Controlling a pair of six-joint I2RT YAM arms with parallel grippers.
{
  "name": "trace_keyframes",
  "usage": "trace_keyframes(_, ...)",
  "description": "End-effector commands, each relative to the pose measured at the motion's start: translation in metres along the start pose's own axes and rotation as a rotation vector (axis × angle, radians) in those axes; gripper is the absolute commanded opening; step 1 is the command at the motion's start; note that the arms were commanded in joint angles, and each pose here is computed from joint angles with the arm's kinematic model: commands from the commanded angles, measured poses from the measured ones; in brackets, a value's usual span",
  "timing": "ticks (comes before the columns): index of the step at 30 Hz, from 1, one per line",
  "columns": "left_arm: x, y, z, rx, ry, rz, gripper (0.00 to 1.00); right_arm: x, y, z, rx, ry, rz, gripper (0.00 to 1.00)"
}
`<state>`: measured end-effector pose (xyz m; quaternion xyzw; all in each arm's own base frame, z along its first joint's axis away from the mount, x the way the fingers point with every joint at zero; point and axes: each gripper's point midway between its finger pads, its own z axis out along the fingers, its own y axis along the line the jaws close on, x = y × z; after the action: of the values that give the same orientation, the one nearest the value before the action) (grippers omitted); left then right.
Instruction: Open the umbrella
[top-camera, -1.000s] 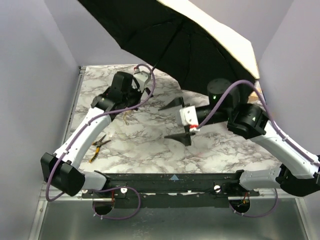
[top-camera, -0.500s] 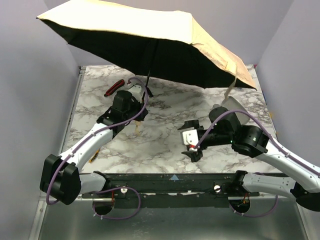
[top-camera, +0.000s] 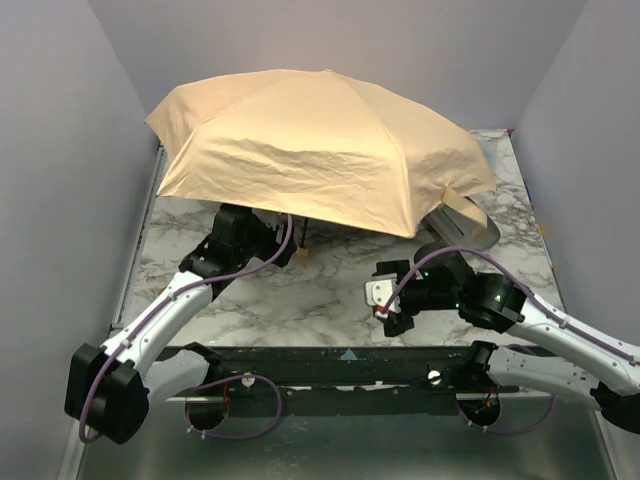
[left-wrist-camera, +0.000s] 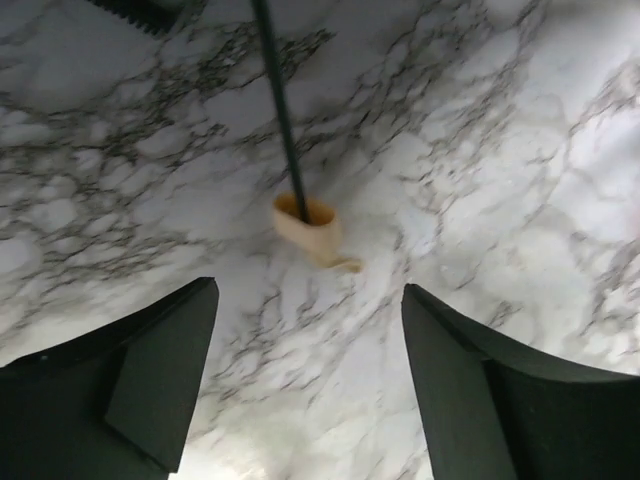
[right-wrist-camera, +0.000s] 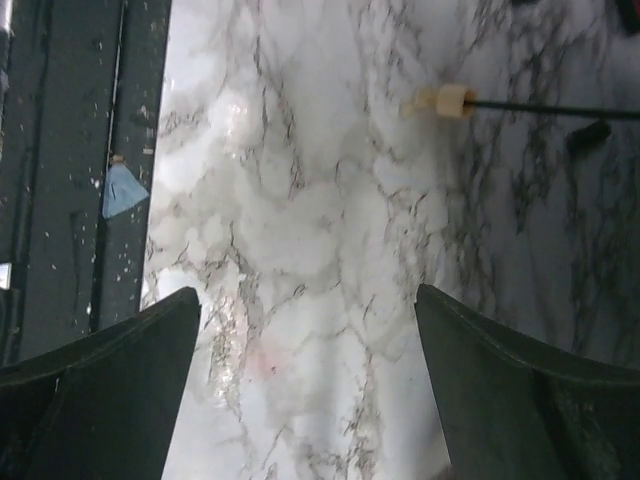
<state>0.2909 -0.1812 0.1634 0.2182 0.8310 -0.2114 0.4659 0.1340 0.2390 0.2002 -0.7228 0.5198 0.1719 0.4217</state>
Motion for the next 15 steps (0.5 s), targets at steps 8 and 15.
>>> trace_keyframes(8,0.090,0.034,-0.062,-0.043,0.241,0.448,0.86,0.086,0.029,0.014,0.110,0.161,0.045,0.91)
trace_keyframes(15,0.104,0.042,-0.091,-0.050,0.330,0.535,0.97,0.103,0.017,0.008,0.213,0.194,0.059,0.92)
